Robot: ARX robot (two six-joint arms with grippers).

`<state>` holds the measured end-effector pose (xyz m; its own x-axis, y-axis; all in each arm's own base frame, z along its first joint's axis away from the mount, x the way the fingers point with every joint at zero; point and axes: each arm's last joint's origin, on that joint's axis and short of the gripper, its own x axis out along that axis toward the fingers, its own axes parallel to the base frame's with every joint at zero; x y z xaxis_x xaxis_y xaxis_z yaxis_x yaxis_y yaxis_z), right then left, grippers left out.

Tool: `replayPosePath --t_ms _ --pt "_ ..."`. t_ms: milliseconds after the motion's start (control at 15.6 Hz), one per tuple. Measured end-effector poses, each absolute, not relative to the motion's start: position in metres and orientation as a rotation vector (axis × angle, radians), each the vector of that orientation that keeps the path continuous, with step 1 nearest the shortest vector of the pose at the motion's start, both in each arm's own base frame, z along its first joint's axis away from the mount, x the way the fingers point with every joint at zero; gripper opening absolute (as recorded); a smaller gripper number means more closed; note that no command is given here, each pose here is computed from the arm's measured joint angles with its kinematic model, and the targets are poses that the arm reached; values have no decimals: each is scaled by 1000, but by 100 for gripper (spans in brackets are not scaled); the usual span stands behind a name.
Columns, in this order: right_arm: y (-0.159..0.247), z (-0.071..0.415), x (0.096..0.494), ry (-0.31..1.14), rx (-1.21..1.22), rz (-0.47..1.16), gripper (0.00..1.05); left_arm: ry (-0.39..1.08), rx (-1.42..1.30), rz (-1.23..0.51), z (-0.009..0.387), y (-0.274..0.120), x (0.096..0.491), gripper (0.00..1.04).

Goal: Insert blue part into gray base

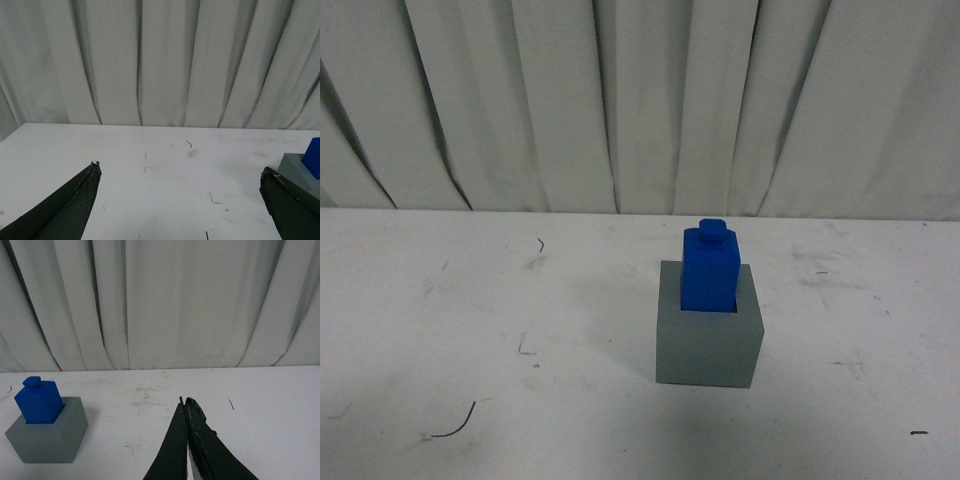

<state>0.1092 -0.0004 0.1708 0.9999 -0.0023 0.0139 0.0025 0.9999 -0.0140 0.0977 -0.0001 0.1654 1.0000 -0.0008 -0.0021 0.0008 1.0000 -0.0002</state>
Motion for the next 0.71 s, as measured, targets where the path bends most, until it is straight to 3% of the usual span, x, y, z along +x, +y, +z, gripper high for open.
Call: replayPosePath --t_ms 705 --pt "0 168 97 -7 -11 -5 2 2 0 -1 165 0 98 98"
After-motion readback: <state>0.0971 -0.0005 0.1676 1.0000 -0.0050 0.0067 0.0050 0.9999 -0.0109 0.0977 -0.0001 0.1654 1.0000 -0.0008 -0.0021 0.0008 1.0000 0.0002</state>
